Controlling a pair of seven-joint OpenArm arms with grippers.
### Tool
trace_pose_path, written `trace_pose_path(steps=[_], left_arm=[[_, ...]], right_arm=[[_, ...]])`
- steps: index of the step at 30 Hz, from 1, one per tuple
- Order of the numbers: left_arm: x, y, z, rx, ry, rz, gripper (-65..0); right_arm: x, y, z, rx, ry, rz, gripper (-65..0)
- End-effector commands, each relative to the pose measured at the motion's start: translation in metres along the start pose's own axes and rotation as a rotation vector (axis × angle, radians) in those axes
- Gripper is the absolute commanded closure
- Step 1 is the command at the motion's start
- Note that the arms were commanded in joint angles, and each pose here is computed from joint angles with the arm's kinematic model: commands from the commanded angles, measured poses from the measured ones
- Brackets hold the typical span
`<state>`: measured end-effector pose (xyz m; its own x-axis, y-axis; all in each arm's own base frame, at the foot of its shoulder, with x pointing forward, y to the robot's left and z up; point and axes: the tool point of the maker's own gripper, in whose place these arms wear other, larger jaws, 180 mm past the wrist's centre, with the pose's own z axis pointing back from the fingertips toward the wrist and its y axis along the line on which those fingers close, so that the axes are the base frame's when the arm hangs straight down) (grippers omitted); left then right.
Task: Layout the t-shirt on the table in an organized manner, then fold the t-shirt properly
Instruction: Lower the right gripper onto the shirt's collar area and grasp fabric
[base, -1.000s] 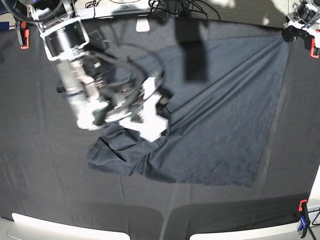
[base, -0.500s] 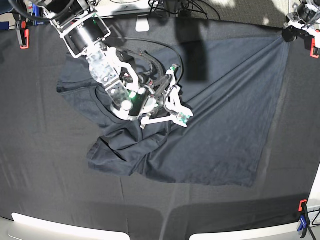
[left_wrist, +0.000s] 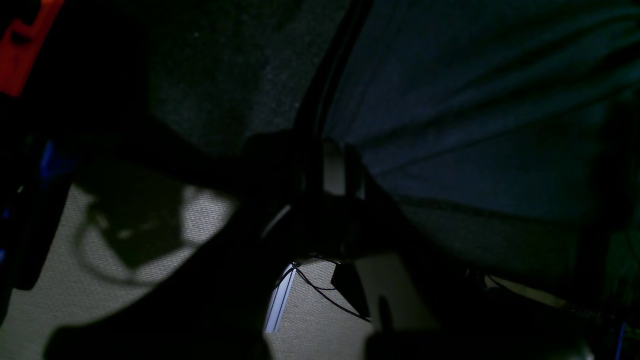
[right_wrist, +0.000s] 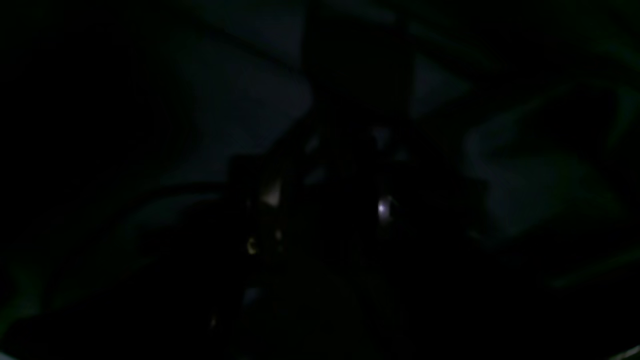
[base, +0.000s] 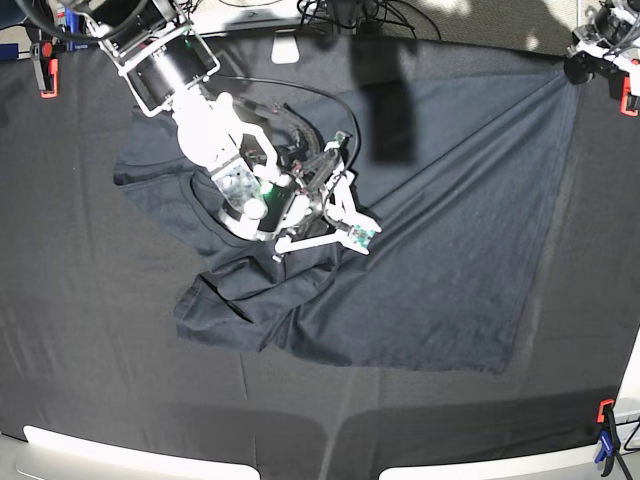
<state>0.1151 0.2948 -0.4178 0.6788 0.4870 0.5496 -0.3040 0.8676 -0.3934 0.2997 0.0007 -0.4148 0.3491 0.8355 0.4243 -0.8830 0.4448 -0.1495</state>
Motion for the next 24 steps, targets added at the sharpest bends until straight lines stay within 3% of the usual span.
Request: trace_pose_path(steps=[1, 9, 20, 22, 24], left_arm=[[0.010, 0.005, 0.006, 0.014, -0.026, -0.023, 0.0], [0.011, 0.005, 0.006, 0.014, -0.026, -0.023, 0.0], [0.010, 0.005, 0.006, 0.014, -0.025, -0.023, 0.0], [0.011, 0.005, 0.006, 0.014, -0.026, -0.023, 0.0], [0.011, 0.005, 0.006, 0.014, -0.026, -0.023, 0.0]], right_arm=[[0.015, -0.013, 0.007, -0.040, -0.051, 0.007, -21.3], [0.012, -0.020, 0.007, -0.075, -0.041, 0.019, -21.3], [-0.002, -0.030, -0.009, -0.115, -0.038, -0.062, -21.1], [-0.002, -0.038, -0.008, -0.155, -0.035, -0.065, -18.0], [-0.001, -0.046, -0.006, -0.180, -0.029, -0.054, -10.9]])
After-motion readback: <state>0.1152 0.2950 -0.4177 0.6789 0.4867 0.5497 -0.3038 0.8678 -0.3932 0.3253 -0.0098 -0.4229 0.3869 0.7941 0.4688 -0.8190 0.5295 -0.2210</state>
